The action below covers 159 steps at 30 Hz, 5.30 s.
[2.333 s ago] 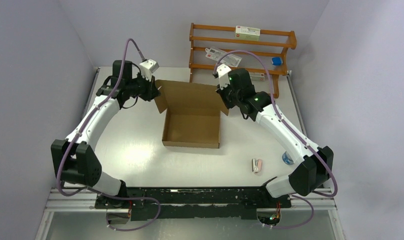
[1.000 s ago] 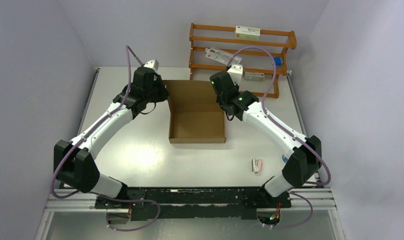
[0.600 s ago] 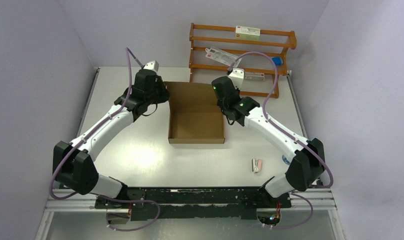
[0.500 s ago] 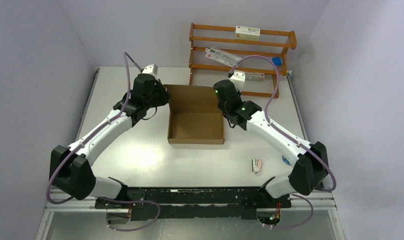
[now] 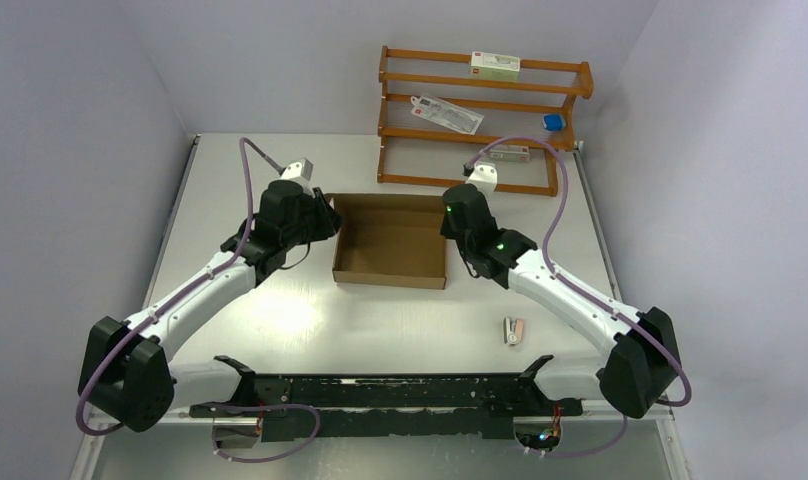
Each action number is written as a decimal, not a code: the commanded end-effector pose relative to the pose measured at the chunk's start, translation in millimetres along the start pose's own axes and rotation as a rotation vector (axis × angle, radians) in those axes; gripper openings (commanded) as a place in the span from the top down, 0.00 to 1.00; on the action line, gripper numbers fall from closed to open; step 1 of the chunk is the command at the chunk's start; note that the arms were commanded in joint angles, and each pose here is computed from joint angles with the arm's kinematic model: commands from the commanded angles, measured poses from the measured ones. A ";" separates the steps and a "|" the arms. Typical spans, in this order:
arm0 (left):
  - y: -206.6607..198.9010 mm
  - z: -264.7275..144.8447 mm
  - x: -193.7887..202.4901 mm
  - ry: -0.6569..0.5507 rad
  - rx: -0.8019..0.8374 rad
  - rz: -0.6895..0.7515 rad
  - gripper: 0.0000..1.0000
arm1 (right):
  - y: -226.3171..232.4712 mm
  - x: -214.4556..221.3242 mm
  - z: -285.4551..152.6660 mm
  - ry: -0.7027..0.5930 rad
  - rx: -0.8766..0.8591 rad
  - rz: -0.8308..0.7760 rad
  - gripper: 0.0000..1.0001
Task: Fold the paper box
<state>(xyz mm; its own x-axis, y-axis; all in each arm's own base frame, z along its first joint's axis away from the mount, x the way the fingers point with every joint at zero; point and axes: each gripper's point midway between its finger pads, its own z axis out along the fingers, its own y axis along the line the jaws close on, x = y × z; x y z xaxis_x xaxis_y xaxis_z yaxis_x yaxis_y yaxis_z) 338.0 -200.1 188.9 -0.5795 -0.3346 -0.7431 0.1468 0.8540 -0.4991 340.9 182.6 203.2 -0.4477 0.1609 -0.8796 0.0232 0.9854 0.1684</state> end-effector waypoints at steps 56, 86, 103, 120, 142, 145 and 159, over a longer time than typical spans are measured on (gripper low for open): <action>-7.8 -10.4 -23.4 0.205 0.021 0.274 0.22 | 5.0 -7.3 -28.5 0.035 -0.146 -0.063 0.10; 74.7 -34.6 112.4 0.391 -0.118 0.094 0.31 | -9.3 120.5 -2.7 0.206 -0.223 -0.051 0.12; 73.8 3.0 136.1 0.393 -0.113 0.110 0.49 | -26.2 158.6 8.7 0.215 -0.219 -0.116 0.24; 56.9 -16.8 92.7 0.245 -0.097 0.093 0.37 | -21.8 99.2 3.7 0.098 -0.324 0.049 0.25; 56.7 30.4 116.8 0.327 -0.066 0.070 0.49 | -17.6 148.5 25.6 0.213 -0.344 0.065 0.47; 53.3 39.3 106.7 0.309 -0.076 0.075 0.46 | -16.0 145.1 26.2 0.215 -0.343 0.056 0.47; 53.6 -33.8 -13.8 0.001 -0.167 0.121 0.21 | -5.2 91.0 -4.3 0.121 -0.388 -0.170 0.20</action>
<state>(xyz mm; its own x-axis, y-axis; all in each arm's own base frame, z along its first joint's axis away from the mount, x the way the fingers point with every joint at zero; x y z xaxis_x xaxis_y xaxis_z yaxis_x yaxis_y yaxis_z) 324.9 -170.1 141.1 -0.6695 -0.2175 -0.7103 0.1104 0.9164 -0.3847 301.7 186.6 106.7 -0.5621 0.0819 -0.8230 -0.2972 0.9086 0.2934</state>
